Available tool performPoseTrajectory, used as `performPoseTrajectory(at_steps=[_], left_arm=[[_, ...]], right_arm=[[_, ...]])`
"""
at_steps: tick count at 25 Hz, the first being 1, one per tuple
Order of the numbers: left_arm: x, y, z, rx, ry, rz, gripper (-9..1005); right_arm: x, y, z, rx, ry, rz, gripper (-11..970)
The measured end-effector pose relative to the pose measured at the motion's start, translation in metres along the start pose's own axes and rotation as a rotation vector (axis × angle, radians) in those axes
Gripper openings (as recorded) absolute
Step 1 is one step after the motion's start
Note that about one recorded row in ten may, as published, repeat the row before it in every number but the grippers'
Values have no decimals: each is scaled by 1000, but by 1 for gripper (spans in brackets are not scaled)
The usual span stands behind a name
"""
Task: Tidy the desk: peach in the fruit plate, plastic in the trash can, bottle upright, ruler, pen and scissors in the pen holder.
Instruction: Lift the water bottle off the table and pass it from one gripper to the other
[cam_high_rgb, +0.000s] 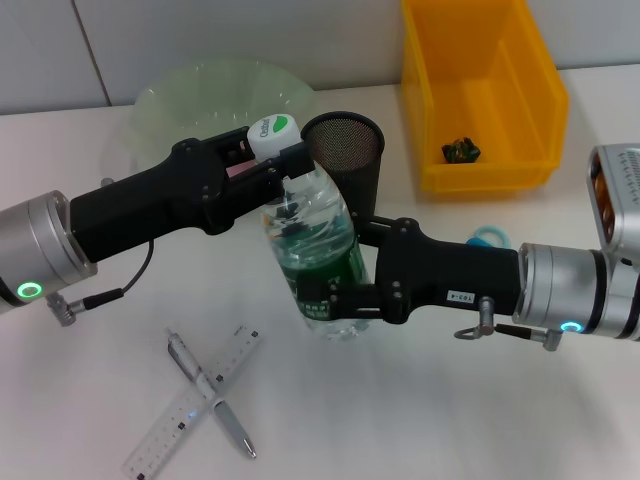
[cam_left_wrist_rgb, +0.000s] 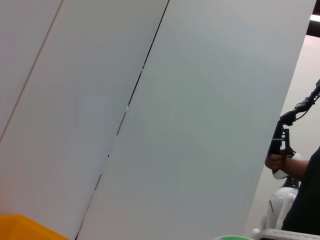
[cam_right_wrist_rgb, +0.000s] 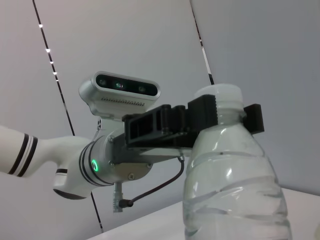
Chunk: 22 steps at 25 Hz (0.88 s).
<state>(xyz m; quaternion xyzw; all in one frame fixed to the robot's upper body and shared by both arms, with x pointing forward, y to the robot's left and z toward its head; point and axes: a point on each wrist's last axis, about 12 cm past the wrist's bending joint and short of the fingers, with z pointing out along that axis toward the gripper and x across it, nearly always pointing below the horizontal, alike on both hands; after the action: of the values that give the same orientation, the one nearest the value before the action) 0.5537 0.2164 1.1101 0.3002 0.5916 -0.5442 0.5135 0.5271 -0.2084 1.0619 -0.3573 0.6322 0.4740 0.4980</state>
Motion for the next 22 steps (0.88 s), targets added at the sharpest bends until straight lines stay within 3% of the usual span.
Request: performPoseTrajectory(at_steps=[22], left_arm=[[-7, 3, -4, -8, 22, 65, 449]], right_arm=[[-17, -5, -5, -34, 71, -22, 808]])
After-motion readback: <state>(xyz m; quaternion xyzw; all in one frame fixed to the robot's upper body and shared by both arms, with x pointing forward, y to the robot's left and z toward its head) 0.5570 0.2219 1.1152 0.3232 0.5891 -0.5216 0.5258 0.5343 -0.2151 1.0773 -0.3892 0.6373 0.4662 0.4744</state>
